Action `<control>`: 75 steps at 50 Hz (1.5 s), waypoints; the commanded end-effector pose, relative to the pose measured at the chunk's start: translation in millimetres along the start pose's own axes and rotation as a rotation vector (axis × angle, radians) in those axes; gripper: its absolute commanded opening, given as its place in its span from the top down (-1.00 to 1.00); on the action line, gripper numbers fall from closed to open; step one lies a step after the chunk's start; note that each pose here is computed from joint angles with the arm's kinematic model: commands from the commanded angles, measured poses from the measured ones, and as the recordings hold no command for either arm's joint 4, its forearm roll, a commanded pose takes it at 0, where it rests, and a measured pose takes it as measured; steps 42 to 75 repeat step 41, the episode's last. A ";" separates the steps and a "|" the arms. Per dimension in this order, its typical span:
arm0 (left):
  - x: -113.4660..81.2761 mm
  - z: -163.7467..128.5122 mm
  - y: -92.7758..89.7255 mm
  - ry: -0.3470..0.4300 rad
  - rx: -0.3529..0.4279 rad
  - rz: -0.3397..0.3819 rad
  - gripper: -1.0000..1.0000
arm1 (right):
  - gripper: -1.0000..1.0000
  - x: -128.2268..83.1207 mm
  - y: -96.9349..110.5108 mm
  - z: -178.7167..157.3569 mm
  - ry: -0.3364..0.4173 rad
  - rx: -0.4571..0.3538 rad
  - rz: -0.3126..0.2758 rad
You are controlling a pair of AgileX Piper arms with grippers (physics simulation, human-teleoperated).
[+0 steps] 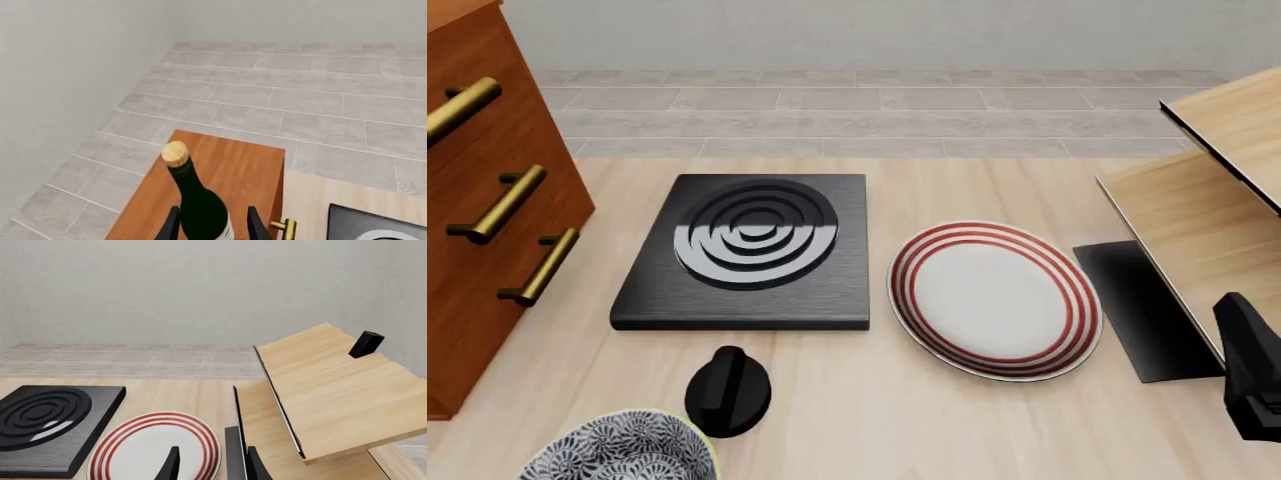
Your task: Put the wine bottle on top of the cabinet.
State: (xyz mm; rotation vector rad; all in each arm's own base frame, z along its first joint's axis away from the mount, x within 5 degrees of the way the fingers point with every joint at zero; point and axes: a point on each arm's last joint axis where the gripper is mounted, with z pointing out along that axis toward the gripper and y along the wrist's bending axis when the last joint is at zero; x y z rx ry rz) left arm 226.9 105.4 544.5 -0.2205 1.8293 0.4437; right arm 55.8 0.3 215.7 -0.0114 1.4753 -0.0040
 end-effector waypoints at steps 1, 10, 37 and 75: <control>-6.4 -20.7 3.3 -0.022 -0.013 0.004 -1.00 | -1.00 0.0 0.0 0.0 0.000 0.000 0.000; -9.8 -44.8 -1.2 -0.049 0.005 -0.010 -1.00 | -1.00 0.0 0.0 0.0 0.000 0.000 0.000; 21.9 -144.7 -22.1 -0.123 0.142 0.029 -1.00 | -1.00 0.0 0.0 0.0 0.000 0.000 0.000; 31.1 -160.4 -23.5 -0.126 0.169 0.042 -1.00 | -1.00 0.0 0.0 0.0 0.000 0.000 0.000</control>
